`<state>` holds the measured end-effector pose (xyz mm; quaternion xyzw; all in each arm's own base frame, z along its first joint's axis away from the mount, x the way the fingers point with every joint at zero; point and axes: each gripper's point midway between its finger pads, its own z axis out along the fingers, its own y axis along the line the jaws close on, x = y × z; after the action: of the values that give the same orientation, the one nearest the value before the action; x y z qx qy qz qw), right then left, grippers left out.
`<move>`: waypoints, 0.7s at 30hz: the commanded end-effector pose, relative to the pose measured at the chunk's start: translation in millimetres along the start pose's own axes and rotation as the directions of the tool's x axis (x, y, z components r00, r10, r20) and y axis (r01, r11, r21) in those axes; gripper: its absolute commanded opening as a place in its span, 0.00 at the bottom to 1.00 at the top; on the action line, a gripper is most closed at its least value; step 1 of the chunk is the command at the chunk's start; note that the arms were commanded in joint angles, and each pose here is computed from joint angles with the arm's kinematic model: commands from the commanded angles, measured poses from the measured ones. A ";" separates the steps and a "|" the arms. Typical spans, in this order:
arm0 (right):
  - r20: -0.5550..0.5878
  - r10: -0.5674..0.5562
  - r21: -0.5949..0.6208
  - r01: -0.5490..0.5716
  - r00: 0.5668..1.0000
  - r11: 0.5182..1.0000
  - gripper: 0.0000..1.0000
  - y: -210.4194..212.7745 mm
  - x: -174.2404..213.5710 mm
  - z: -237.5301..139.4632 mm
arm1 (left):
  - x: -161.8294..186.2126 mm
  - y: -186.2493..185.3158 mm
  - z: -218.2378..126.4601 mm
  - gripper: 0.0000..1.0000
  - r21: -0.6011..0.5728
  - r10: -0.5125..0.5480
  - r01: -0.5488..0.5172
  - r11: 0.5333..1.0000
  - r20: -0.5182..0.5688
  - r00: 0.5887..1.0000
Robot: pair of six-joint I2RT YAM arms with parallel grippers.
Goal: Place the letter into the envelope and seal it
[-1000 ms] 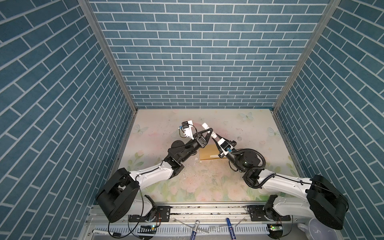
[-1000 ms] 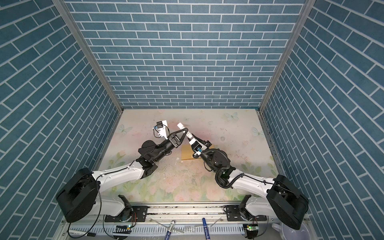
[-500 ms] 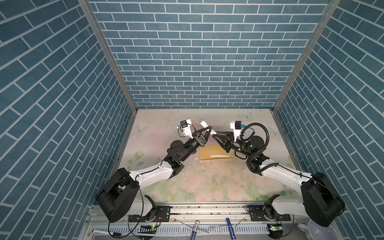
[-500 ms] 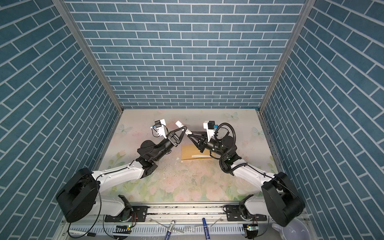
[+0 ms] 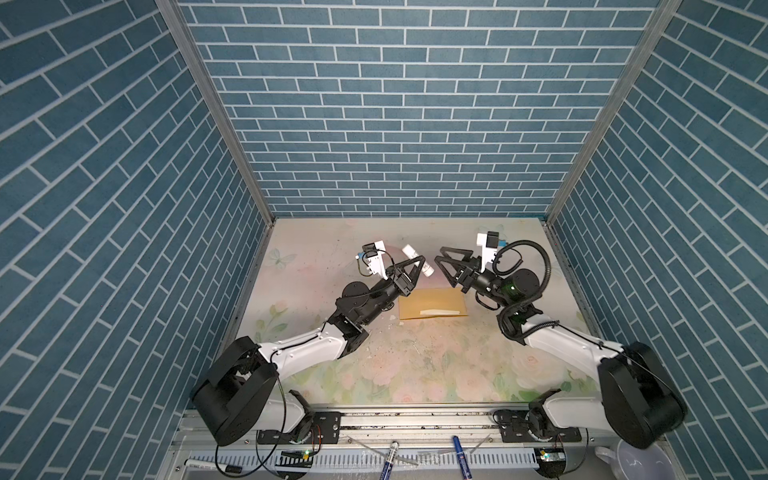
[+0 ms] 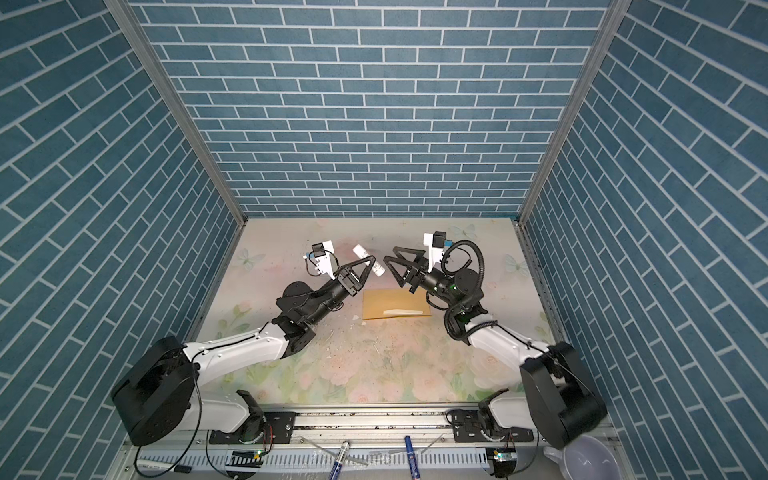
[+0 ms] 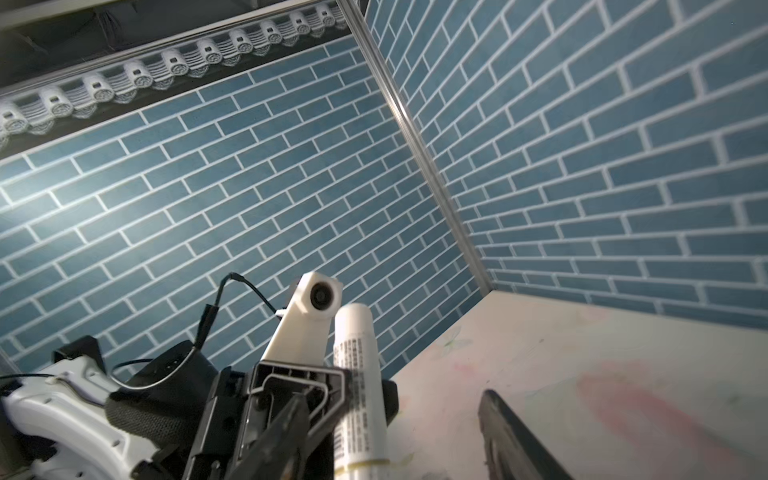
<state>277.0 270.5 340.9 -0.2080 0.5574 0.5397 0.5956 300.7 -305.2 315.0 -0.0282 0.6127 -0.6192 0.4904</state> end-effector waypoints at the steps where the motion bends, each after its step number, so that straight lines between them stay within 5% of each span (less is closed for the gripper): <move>1: -0.079 -0.498 0.180 0.504 0.864 0.845 0.72 -5.1 9.3 -14.2 | -0.4 -8.7 -2.1 0.00 0.028 -0.005 0.005 1.000 -0.006 1.000; 4: -0.130 -0.703 0.177 0.714 0.699 0.677 0.72 5.2 22.1 -20.2 | -0.2 -9.9 -1.1 0.00 0.034 -0.012 0.012 0.999 -0.008 1.000; 8: -0.113 -0.796 0.158 0.801 0.595 0.577 0.68 17.5 32.0 -19.4 | -0.7 -10.4 -1.0 0.00 0.037 -0.015 0.015 0.999 -0.006 1.000; 13: -0.139 -0.835 0.168 0.843 0.533 0.510 0.60 19.4 41.8 -10.7 | 0.4 -9.1 -0.6 0.00 0.035 -0.017 0.017 0.999 -0.009 1.000; 21: -0.115 -0.858 0.198 0.858 0.501 0.474 0.41 25.7 39.6 -1.3 | 0.7 -8.9 -0.3 0.00 0.036 -0.018 0.018 0.999 -0.010 1.000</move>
<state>246.3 298.8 293.9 -0.4018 0.4681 0.1362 0.7752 299.3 -306.5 314.5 -0.0309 0.6133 -0.6266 0.4800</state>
